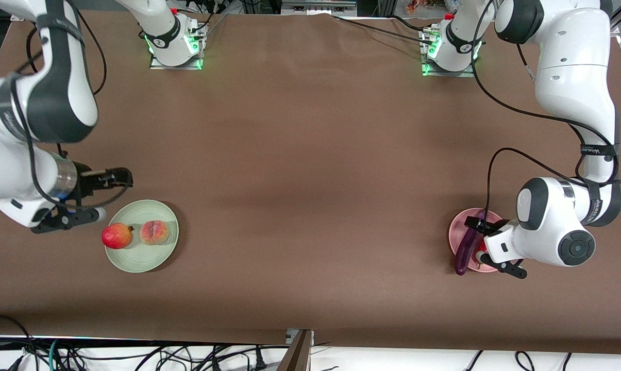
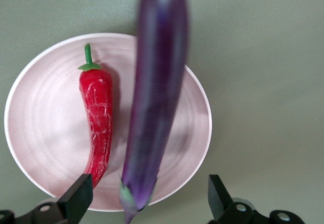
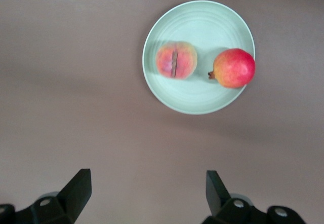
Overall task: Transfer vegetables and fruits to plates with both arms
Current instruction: 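Carry the peach to the green plate while the left gripper carries the eggplant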
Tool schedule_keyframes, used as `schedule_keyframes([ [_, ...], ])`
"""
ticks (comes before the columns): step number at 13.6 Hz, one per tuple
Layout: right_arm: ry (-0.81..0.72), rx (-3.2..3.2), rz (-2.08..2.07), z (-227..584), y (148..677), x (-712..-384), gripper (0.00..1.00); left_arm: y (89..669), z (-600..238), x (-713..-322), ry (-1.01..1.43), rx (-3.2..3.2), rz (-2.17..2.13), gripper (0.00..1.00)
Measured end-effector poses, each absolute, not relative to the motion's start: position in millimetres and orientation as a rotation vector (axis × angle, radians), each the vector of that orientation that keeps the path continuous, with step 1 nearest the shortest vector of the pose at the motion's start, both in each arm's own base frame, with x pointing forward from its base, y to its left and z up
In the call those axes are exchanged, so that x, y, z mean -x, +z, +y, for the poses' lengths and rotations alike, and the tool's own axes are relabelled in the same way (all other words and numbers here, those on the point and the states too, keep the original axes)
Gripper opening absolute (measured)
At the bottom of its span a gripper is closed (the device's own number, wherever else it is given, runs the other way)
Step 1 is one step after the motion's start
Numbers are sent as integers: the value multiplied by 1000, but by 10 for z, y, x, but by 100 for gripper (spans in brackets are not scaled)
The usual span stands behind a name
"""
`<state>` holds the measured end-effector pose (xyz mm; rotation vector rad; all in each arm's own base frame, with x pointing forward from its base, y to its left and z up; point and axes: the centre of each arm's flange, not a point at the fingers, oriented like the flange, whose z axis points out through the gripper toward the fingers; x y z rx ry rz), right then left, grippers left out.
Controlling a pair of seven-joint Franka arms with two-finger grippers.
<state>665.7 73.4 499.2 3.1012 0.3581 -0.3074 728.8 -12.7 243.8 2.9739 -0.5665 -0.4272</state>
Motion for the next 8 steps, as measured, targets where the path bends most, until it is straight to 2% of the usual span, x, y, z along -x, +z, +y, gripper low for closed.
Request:
schedule_keyframes([
  [4,-316,-3113,359,658,5665,-6219,100,2537,-79,-7312,-404,-2981,-558,100],
  [8,-236,-3102,304,356,5930,-5982,100,3384,-4,-7299,-320,-3006,-552,100],
])
